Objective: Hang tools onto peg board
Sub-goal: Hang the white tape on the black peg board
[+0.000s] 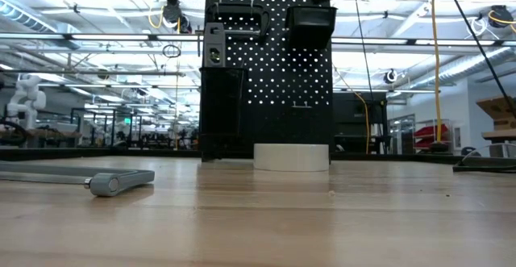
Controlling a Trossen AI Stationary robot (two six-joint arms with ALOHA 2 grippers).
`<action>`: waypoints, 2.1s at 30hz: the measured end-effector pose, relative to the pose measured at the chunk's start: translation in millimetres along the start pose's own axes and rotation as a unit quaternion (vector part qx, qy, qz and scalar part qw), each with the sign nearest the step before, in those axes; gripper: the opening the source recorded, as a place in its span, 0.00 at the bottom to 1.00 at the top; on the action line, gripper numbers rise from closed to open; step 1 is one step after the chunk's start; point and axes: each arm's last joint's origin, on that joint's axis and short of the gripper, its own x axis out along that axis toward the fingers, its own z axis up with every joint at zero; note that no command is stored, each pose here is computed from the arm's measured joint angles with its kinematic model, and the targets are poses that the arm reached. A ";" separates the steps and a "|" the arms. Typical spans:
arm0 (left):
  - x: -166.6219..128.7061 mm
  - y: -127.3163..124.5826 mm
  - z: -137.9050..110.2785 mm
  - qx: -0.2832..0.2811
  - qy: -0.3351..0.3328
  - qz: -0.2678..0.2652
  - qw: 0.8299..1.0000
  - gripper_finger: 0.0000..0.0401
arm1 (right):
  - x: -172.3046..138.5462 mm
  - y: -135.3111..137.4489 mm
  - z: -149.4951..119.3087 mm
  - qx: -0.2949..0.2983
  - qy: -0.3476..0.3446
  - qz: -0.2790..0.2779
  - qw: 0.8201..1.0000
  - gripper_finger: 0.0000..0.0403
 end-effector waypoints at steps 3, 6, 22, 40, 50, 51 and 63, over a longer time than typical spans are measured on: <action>-1.6 -15.4 -2.6 -0.002 0.014 -0.033 0.999 0.28 | 0.1 0.0 0.0 -0.008 0.000 0.000 1.000 0.49; -4.2 -33.3 -4.1 -0.005 0.022 -0.071 0.997 0.28 | 0.1 0.0 0.0 -0.014 0.000 0.000 1.000 0.49; -1.1 -107.8 -103.2 -0.043 0.033 -0.175 0.983 0.28 | 0.2 -0.3 -3.3 -0.023 0.028 0.022 0.999 0.49; -3.3 -106.0 -146.9 0.026 -0.011 -0.148 0.989 0.28 | 31.5 -32.4 -15.0 0.067 0.205 -0.004 0.976 0.49; -3.2 -103.9 -147.8 0.046 -0.036 -0.137 0.989 0.28 | 59.4 -61.3 -13.6 0.129 0.257 -0.076 0.955 0.49; -3.0 -103.2 -146.3 0.052 -0.044 -0.135 0.988 0.28 | 60.8 -62.6 -13.4 0.121 0.259 -0.076 0.955 0.49; 3.2 -91.8 -151.0 0.076 -0.016 -0.118 0.990 0.28 | 67.3 -76.8 -19.7 0.101 0.394 -0.039 0.913 0.49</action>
